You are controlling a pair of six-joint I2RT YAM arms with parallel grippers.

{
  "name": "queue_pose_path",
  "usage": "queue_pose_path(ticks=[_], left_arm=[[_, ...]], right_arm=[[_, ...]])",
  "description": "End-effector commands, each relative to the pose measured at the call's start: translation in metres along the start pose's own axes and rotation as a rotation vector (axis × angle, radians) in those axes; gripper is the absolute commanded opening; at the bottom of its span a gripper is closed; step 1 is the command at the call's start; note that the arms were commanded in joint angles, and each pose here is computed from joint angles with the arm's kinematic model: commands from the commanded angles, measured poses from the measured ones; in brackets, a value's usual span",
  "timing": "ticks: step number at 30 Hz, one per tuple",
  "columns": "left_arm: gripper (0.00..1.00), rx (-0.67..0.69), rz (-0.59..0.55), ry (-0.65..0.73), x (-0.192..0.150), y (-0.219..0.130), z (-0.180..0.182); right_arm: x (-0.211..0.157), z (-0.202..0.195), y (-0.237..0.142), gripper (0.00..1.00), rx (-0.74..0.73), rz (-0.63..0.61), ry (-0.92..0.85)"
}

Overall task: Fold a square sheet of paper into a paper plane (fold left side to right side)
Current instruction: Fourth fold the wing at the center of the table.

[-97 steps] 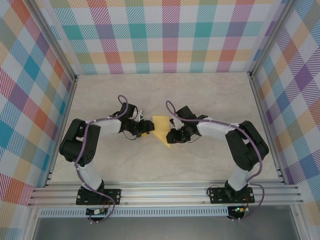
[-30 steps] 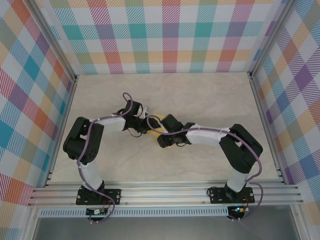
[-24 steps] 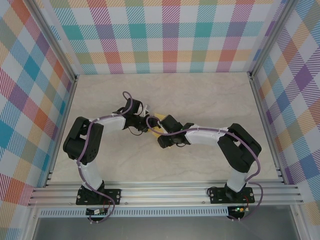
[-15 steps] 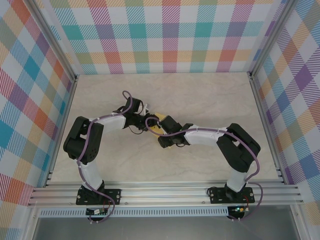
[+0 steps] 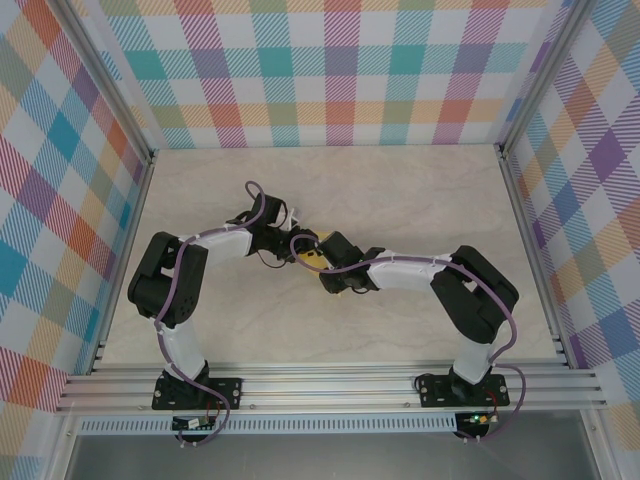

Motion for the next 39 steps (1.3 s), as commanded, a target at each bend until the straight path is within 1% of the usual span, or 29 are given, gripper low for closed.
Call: queue_pose_path(ticks=[1,4,8,12,16,19,22,24,27,39], left_arm=[[0.39,-0.022,0.003,0.028,0.002,-0.005,-0.014],[0.43,-0.022,-0.010,0.033,0.005,-0.012,-0.015],[0.50,-0.024,-0.036,0.045,0.009,-0.027,-0.019],[0.56,-0.025,-0.064,0.051,0.012,-0.041,-0.021],[0.58,-0.008,-0.097,0.040,0.011,-0.052,-0.014],[0.54,0.003,-0.093,0.030,0.005,-0.054,-0.007],[0.46,-0.005,-0.076,0.009,-0.002,-0.049,0.002],[0.40,-0.011,-0.058,-0.008,-0.007,-0.042,0.008],[0.35,-0.006,-0.020,-0.015,-0.013,-0.027,0.011],[0.32,0.035,0.050,-0.023,-0.014,0.017,0.014]], right_arm=[[-0.009,0.004,0.007,0.27,0.018,0.020,0.003],[-0.014,0.005,0.009,0.23,0.028,0.027,0.021],[-0.019,0.005,0.008,0.18,0.048,0.018,0.059],[-0.021,0.007,0.005,0.16,0.073,-0.001,0.080],[-0.021,0.007,0.001,0.15,0.097,-0.027,0.082],[-0.021,0.005,0.001,0.14,0.113,-0.035,0.097],[-0.023,0.001,0.002,0.12,0.133,-0.039,0.122],[-0.023,0.000,0.001,0.11,0.150,-0.046,0.134],[-0.024,-0.001,0.002,0.10,0.164,-0.046,0.145],[-0.032,-0.003,0.005,0.10,0.170,-0.030,0.151]])
Point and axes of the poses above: each hand's point on the last joint's axis, 136 mm out from that joint toward the fingers, its own y axis out along the fingers, its own z axis along the line the jaws close on, x = y × z, the point moved 7 cm from there along -y, back along the fingers, and after that the axes turned 5 degrees about -y, right-handed, at the moved point
